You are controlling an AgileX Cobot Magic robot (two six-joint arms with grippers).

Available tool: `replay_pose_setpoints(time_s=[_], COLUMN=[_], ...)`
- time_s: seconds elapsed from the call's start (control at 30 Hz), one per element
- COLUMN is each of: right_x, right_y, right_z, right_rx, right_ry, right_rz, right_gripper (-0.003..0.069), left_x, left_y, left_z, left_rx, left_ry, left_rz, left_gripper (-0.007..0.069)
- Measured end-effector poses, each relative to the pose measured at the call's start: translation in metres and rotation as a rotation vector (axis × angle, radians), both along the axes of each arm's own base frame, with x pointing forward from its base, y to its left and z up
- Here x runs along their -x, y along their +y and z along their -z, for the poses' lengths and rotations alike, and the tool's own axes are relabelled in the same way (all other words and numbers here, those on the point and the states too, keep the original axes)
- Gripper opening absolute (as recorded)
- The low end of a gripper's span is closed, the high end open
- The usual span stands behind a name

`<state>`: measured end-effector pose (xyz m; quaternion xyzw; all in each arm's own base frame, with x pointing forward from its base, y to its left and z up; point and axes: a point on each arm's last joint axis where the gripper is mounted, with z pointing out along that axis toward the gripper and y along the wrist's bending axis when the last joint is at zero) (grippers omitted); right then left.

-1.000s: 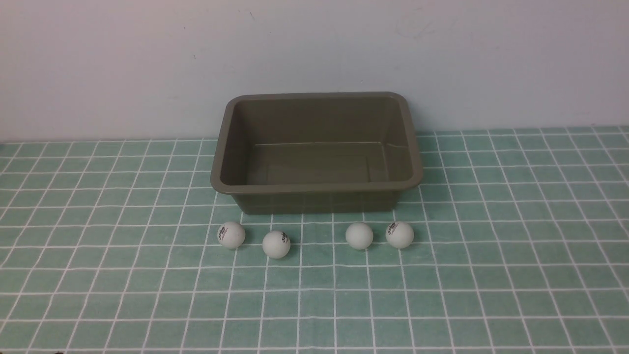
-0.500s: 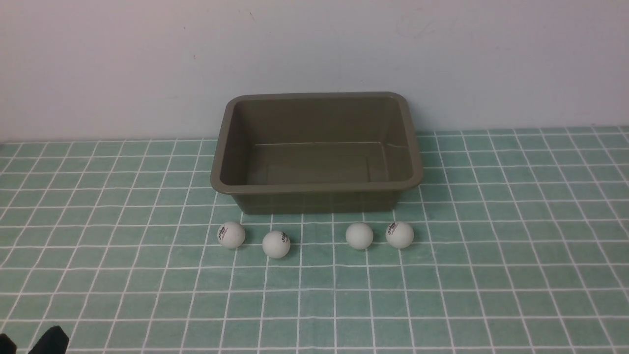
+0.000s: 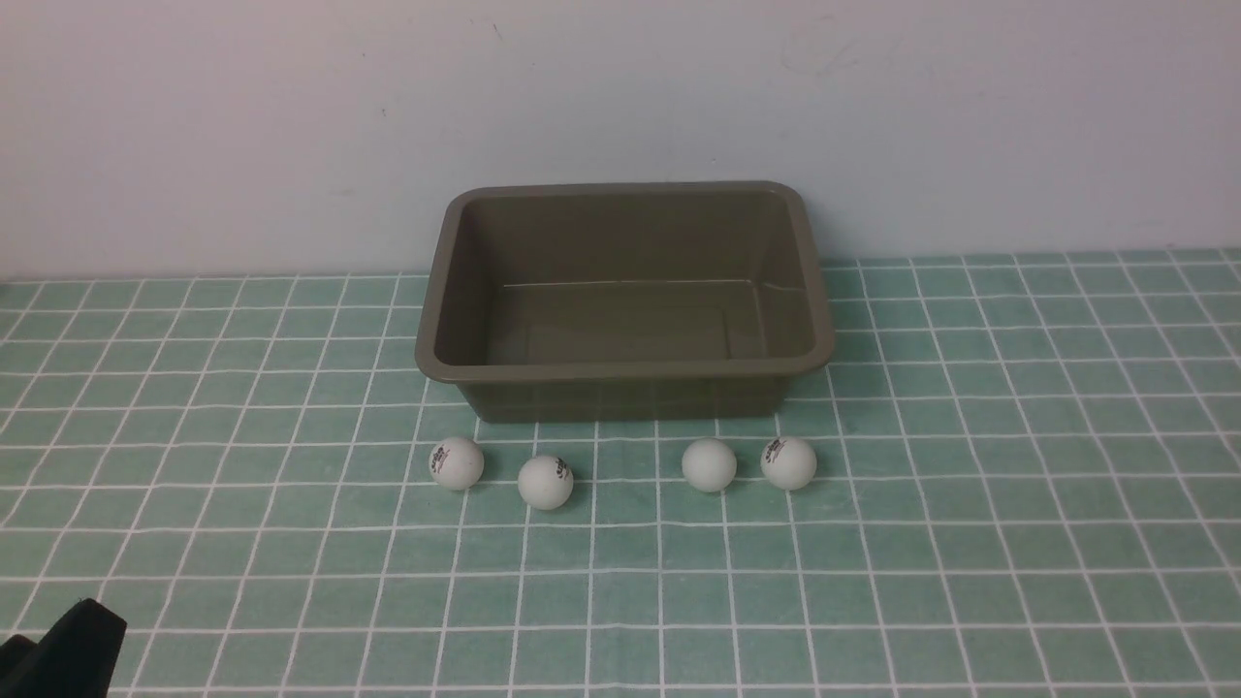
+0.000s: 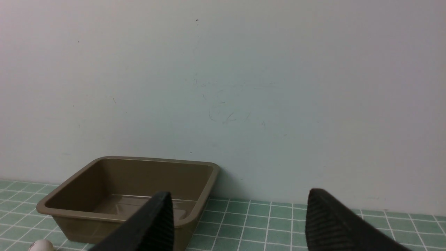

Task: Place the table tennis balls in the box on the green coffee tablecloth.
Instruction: 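Reach for and grasp a ping pong ball on the table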

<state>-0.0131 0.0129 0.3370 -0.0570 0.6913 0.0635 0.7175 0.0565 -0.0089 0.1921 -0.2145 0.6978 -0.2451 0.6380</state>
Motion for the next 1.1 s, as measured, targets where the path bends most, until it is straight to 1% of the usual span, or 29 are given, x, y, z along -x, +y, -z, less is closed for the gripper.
replay_pose_setpoints(time_s=[0.23,0.4,0.47,0.6,0.67,0.87,0.93,1.03,1.1], right_x=[0.000,0.000,0.000,0.000,0.000,0.000,0.000,0.000,0.000], right_y=[0.000,0.001,0.001,0.002,0.002,0.002,0.002,0.003,0.003], right_z=[0.001,0.002,0.002,0.002,0.002,0.002,0.002,0.002,0.002], right_rx=[0.000,0.000,-0.007,-0.016,-0.016,-0.019,-0.019,-0.024,-0.026], right_ry=[0.007,0.019,0.019,0.022,0.022,0.025,0.025,0.028,0.031], right_rz=[-0.002,-0.006,-0.012,-0.021,-0.021,-0.024,-0.024,-0.029,-0.032], right_gripper=[0.0461,0.0461,0.0461,0.0461,0.0461,0.0461,0.0461,0.0461,0.0461], left_x=[0.000,0.000,0.000,0.001,0.004,0.017,0.022,0.023,0.018], left_y=[0.000,-0.001,-0.001,-0.002,-0.003,-0.011,-0.015,-0.019,-0.021], left_z=[0.000,-0.001,-0.001,-0.009,-0.025,-0.071,-0.082,-0.092,-0.096], left_rx=[0.005,0.056,0.046,-0.051,-0.123,-0.274,-0.299,-0.329,-0.369], left_ry=[0.000,-0.005,-0.008,-0.034,-0.081,-0.199,-0.219,-0.195,-0.141], left_rz=[0.000,0.004,0.007,0.021,0.037,0.108,0.143,0.195,0.228], left_gripper=[0.0447,0.0447,0.0447,0.0447,0.0447,0.0447,0.0447,0.0447,0.0447])
